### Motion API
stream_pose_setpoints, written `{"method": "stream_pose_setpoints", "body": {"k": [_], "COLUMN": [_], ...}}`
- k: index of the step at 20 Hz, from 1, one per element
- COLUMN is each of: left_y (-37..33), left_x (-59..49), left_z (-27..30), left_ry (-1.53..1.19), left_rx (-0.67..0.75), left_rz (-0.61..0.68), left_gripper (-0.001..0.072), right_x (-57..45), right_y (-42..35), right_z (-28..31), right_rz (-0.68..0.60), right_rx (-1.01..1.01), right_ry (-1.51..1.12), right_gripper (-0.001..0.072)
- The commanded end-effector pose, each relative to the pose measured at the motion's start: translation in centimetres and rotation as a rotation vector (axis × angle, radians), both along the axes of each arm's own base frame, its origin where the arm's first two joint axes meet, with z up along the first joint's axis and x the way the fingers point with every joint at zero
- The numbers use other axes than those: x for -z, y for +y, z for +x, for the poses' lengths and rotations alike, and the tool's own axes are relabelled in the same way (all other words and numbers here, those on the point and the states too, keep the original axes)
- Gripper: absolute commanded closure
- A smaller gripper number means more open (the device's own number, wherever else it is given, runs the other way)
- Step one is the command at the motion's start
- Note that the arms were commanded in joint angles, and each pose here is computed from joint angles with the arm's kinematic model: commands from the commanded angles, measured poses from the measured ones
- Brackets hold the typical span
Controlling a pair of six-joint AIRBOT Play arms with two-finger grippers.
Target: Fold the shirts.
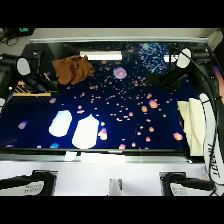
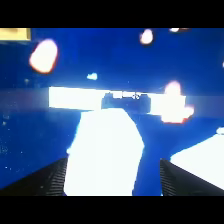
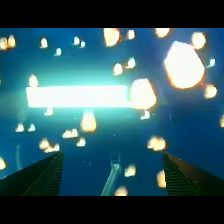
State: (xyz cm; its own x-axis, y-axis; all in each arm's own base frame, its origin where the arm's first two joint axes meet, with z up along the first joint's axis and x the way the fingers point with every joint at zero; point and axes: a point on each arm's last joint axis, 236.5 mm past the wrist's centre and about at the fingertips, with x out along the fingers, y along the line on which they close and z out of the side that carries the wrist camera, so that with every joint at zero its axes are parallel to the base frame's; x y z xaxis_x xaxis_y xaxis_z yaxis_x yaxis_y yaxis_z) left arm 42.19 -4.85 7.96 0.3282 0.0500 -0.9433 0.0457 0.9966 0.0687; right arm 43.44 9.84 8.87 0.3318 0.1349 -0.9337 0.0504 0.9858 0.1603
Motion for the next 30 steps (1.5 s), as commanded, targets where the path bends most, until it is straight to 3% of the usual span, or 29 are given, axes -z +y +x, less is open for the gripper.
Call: {"method": "stream_pose_setpoints", "body": {"k": [1,16,22,25,30], "left_y": [0.0,-0.1,-1.7,-4.1,-2.8], "left_x": [0.0,0.0,0.4,2.4,3.2], "left_z": [0.0,0.5,5.5,6.5,15.6], "left_ry": [0.001,-0.019,-0.176,-0.156,-0.315], "left_rx": [0.000,-0.003,0.017,-0.076,-0.006], "left_rz": [0.001,-0.007,-0.064,-0.205,-0.169], "left_gripper": [0.0041,0.0041,0.0041,0.0041,0.0043], "right_x": [0.0,0.0,0.1,-0.1,-0.2], "right_y": [0.0,0.0,0.1,0.1,0.3], "right_z": [0.0,0.0,-0.2,0.3,0.5], "right_rz": [0.001,0.000,0.001,0.003,0.013], "right_rx": [0.000,0.000,-0.002,-0.004,-0.003], "right_ry": [-0.001,0.000,0.009,-0.012,-0.021], "right_gripper": [0.0027,0.0027,0.0027,0.0028,0.0043]}}
